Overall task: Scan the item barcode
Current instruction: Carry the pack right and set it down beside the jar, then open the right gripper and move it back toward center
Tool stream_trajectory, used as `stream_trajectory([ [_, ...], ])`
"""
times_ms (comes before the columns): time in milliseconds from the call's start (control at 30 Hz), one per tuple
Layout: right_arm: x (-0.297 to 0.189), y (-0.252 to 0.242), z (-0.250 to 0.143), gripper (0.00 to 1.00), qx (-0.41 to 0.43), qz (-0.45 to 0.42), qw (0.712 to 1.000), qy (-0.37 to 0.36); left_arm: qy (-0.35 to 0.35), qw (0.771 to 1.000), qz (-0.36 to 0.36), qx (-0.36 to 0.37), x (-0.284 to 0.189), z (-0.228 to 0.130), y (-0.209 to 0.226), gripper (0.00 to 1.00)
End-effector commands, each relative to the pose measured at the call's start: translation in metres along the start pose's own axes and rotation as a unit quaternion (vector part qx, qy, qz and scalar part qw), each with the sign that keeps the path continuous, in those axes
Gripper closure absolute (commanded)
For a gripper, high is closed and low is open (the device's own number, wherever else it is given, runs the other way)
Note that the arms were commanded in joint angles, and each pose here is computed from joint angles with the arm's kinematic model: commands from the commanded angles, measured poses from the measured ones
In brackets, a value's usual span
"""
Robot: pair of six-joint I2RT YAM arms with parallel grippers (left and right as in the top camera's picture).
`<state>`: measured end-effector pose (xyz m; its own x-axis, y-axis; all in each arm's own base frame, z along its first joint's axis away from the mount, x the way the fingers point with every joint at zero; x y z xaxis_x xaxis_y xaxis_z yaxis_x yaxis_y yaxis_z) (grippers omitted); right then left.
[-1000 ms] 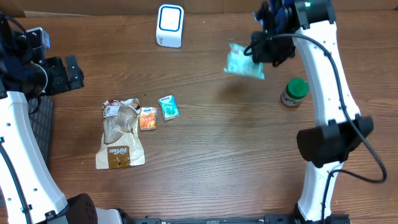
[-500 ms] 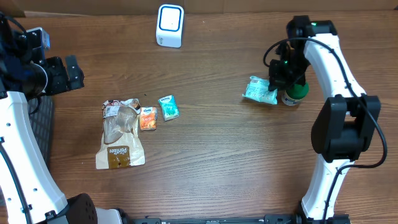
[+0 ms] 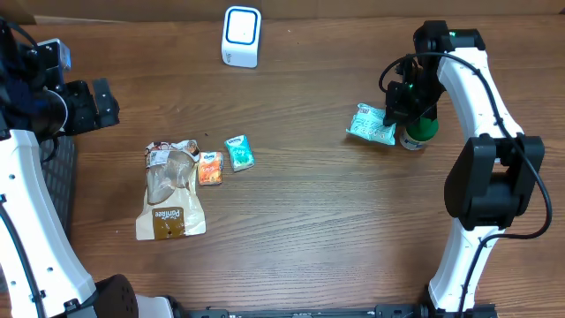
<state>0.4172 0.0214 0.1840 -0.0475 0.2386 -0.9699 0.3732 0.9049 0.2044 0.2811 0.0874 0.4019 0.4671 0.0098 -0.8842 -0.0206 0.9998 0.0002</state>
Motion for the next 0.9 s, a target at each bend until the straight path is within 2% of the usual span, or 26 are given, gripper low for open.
stream_trajectory([
  [0, -0.007, 0.003, -0.002, 0.96, -0.004, 0.011, 1.000, -0.007, -0.006, 1.000, 0.002, 0.009, -0.002, 0.001, 0.002, 0.00],
  [467, -0.007, 0.003, -0.002, 0.96, -0.004, 0.007, 1.000, -0.008, -0.006, 1.000, 0.002, 0.009, -0.002, 0.001, 0.002, 0.00],
  [500, -0.007, 0.002, -0.002, 0.92, -0.004, 0.002, 1.000, -0.011, -0.006, 1.000, 0.002, 0.009, -0.002, 0.001, 0.002, 0.00],
  [533, -0.007, 0.001, -0.002, 0.80, -0.004, -0.003, 1.000, -0.012, -0.006, 1.000, 0.002, 0.009, -0.002, 0.001, 0.002, 0.00],
  [567, -0.007, 0.001, -0.002, 0.74, -0.004, -0.005, 1.000, -0.013, -0.006, 1.000, 0.002, 0.009, -0.002, 0.001, 0.002, 0.00],
  [767, -0.015, 0.002, -0.003, 0.64, -0.003, -0.006, 1.000, -0.013, -0.006, 1.000, 0.002, 0.009, -0.002, 0.001, 0.002, 0.00],
  [867, -0.036, 0.009, -0.008, 0.63, -0.008, 0.003, 1.000, -0.017, -0.006, 1.000, 0.002, 0.009, -0.002, 0.001, 0.002, 0.00],
])
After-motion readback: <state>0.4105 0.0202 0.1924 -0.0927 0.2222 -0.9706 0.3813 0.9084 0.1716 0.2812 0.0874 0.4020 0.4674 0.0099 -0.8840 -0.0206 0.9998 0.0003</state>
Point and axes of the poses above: each gripper's point midway between its finger pads, its own x axis out along the fingers, its own y axis along the line the jaws close on, z = x × y, the point moved 10 cm from there along -x, back along the fingers, and after that the axes turned 14 degrees about x, right-handed, at the moved point
